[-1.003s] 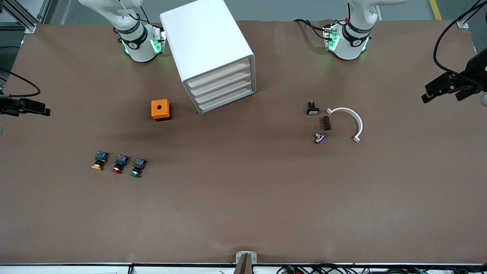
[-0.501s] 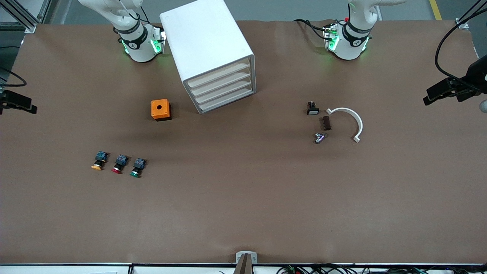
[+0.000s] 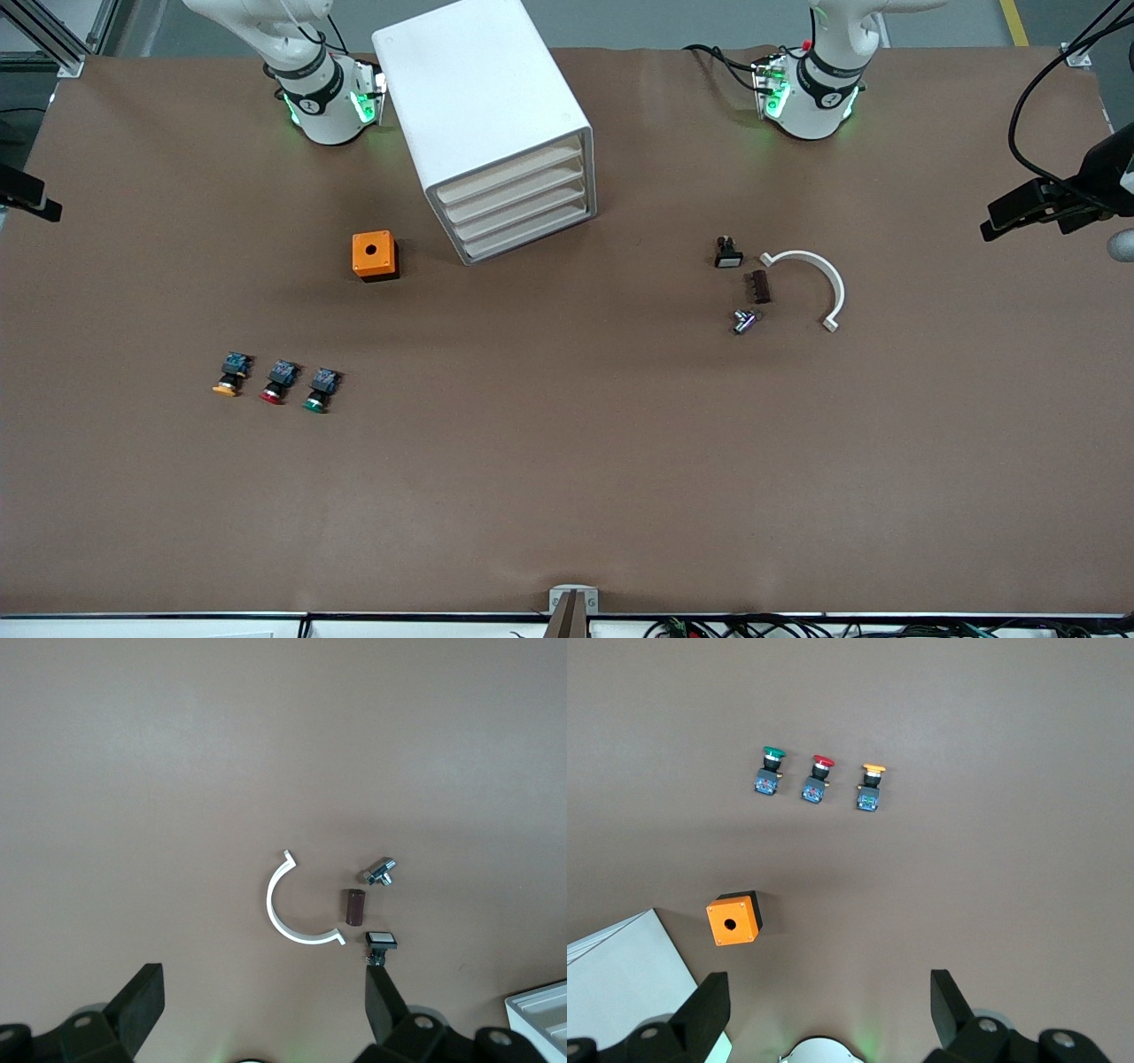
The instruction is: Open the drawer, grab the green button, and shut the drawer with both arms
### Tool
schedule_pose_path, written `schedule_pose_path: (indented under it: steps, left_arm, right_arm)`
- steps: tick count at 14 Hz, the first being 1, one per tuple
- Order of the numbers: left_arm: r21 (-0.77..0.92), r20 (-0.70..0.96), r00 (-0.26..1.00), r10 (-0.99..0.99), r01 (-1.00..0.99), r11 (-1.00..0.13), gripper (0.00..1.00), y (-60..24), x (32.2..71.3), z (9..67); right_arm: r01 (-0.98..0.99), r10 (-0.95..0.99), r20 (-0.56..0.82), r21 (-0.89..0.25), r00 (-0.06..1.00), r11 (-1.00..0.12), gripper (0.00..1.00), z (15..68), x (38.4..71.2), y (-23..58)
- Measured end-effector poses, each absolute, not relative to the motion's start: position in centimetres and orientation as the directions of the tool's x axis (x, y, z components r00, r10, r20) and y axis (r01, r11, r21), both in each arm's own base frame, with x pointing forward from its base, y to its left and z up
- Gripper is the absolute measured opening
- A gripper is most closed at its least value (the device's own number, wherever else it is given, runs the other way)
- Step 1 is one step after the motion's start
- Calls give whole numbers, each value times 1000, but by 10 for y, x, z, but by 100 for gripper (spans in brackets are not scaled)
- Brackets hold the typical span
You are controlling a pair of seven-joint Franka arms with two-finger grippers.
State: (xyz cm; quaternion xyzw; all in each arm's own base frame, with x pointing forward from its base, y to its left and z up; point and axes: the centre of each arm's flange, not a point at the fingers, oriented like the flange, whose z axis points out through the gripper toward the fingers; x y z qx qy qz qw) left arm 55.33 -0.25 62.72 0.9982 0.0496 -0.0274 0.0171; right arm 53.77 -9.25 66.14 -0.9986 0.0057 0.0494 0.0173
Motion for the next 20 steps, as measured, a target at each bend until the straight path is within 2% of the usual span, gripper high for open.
schedule_pose_path:
  steps: [5, 12, 20]
  left_arm:
    - [32, -60, 995, 73, 75, -997, 100, -4, 553, 626]
    - [32, -63, 995, 73, 75, -997, 100, -4, 553, 625]
    - [32, -64, 995, 73, 75, -997, 100, -4, 554, 625]
  right_arm:
    - [-13, -9, -93, -39, 996, -999, 100, 665, 520, -91]
    - [3, 4, -17, -41, 1000, -999, 100, 663, 483, -81]
    - [2, 3, -18, -42, 1000, -999, 100, 667, 479, -82]
